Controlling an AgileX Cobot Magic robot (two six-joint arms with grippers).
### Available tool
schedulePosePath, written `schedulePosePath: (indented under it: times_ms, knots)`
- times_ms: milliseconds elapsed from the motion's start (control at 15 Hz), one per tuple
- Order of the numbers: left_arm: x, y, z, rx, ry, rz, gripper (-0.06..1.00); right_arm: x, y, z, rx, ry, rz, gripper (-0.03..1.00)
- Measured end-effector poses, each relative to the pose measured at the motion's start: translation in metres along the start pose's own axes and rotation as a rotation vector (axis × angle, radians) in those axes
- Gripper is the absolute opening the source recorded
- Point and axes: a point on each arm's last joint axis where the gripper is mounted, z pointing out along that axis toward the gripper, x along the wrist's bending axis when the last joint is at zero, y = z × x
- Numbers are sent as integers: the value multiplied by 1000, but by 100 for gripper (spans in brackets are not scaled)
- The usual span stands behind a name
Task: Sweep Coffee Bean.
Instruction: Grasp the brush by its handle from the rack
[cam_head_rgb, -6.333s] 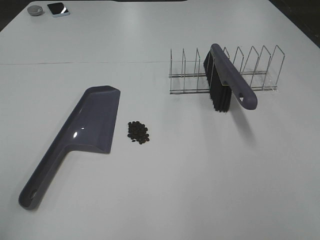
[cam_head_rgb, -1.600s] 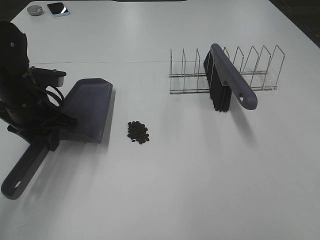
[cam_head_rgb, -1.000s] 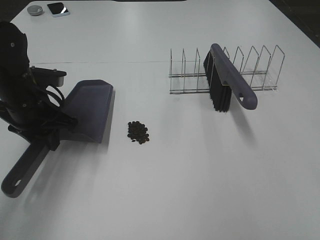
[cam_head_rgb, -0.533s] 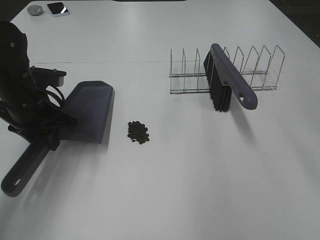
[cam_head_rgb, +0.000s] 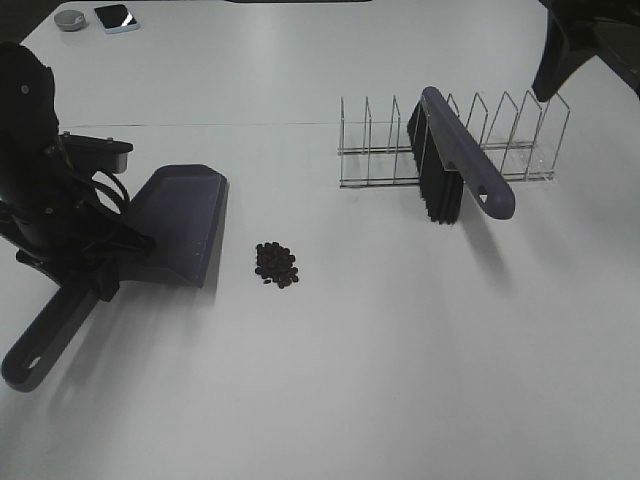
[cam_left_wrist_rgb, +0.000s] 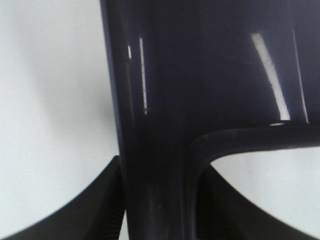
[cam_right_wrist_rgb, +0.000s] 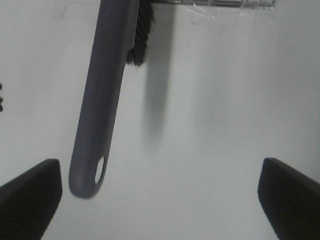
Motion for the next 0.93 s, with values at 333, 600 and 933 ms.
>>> schedulePosePath:
  times_ms: [333, 600, 933]
  knots:
    - [0, -1, 0, 9, 1, 0, 34, 1, 60, 53, -17, 119, 41, 99]
    - [0, -2, 0, 24, 2, 0, 34, 27, 76, 87, 10, 131, -41, 99]
    - [0, -3, 0, 34, 3, 0, 34, 50, 79, 135, 88, 78, -117, 99]
